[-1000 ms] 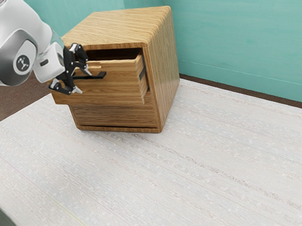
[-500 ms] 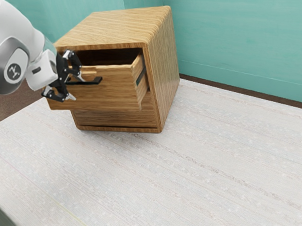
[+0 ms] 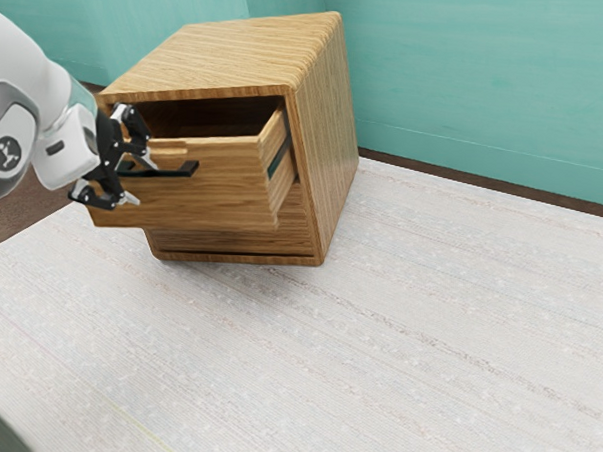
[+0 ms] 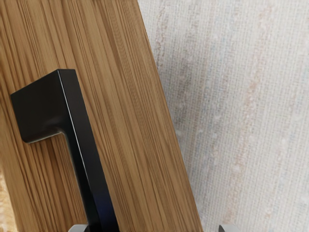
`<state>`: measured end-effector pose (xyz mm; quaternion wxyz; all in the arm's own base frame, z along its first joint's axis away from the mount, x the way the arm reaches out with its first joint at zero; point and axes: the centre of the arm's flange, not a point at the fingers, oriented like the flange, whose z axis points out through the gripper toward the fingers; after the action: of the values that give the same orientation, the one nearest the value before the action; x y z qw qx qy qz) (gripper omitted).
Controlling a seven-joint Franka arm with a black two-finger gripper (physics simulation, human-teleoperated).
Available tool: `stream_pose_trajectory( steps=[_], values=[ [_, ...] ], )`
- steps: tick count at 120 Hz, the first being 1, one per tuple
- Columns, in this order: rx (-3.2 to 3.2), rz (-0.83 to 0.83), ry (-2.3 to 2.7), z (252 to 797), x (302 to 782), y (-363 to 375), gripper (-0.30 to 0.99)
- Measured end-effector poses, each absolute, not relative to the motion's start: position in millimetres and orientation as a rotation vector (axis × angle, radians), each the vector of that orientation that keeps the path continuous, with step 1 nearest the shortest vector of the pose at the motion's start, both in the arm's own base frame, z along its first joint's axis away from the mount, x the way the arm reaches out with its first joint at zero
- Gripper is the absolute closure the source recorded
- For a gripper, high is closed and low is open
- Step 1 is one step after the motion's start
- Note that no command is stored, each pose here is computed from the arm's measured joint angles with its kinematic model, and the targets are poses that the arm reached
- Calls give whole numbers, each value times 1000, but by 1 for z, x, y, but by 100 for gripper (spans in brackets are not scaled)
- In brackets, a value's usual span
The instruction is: Pull the drawer handle with one arm to open the drawer
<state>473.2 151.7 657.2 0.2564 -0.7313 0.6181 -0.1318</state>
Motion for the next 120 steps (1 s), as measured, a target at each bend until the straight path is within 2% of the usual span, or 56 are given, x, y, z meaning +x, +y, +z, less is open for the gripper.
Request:
stream_pose_trajectory(
  steps=[61, 120],
  values=[
    [-1987, -355, 1653, 658, 439, 138, 36],
    [-1999, -359, 1643, 658, 438, 136, 31]
  ],
)
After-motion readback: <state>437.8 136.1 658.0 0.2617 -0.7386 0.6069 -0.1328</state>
